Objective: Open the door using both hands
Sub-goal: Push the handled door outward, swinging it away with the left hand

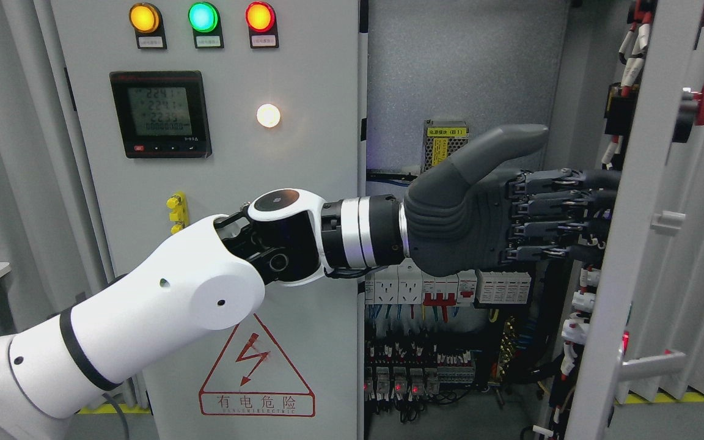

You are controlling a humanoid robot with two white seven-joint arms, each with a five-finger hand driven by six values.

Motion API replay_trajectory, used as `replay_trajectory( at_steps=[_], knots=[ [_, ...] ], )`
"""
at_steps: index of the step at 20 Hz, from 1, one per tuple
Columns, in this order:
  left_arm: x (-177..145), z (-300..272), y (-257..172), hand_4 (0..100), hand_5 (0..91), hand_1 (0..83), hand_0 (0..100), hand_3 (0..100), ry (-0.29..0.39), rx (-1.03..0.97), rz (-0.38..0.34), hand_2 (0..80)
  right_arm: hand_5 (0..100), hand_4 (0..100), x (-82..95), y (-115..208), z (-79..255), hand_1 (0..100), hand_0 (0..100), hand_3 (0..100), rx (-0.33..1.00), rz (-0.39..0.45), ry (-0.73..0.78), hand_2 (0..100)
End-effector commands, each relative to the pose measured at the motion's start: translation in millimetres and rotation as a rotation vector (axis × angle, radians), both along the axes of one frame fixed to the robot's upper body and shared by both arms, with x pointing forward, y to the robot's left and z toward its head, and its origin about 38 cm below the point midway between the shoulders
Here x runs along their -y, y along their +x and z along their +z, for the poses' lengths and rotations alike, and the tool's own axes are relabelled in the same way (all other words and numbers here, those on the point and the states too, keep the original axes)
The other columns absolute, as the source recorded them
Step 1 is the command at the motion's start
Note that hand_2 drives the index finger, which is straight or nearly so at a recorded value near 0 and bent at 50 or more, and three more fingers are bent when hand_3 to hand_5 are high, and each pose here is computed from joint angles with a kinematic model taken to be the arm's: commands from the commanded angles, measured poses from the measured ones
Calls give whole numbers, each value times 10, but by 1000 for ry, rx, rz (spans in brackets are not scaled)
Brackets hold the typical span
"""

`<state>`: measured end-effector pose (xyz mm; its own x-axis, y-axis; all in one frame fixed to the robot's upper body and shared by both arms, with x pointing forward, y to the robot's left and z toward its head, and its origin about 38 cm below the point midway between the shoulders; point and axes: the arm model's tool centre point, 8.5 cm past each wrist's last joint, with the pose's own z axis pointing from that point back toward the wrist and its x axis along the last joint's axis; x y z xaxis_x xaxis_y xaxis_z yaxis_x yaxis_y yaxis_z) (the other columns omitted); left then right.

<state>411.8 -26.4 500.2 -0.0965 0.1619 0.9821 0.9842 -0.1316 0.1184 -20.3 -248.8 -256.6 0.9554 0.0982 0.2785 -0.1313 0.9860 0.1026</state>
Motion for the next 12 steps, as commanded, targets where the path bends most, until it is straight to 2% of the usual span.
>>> replay_trajectory(
  at_steps=[1,8,12],
  knots=[
    [510,-192,-271,35,0,0,288,28,59,-16,-81,28,0,0,50,4,2,0,219,0,1,0,-10,0],
    [872,-141,-496,35,0,0,288,28,45,-12,-150,27,0,0,51,-1,3,0,219,0,-1,1,-10,0],
    [1001,-67,-527,33,0,0,288,28,16,2,-129,27,0,0,50,-1,3,0,219,0,-1,0,-9,0]
  ],
)
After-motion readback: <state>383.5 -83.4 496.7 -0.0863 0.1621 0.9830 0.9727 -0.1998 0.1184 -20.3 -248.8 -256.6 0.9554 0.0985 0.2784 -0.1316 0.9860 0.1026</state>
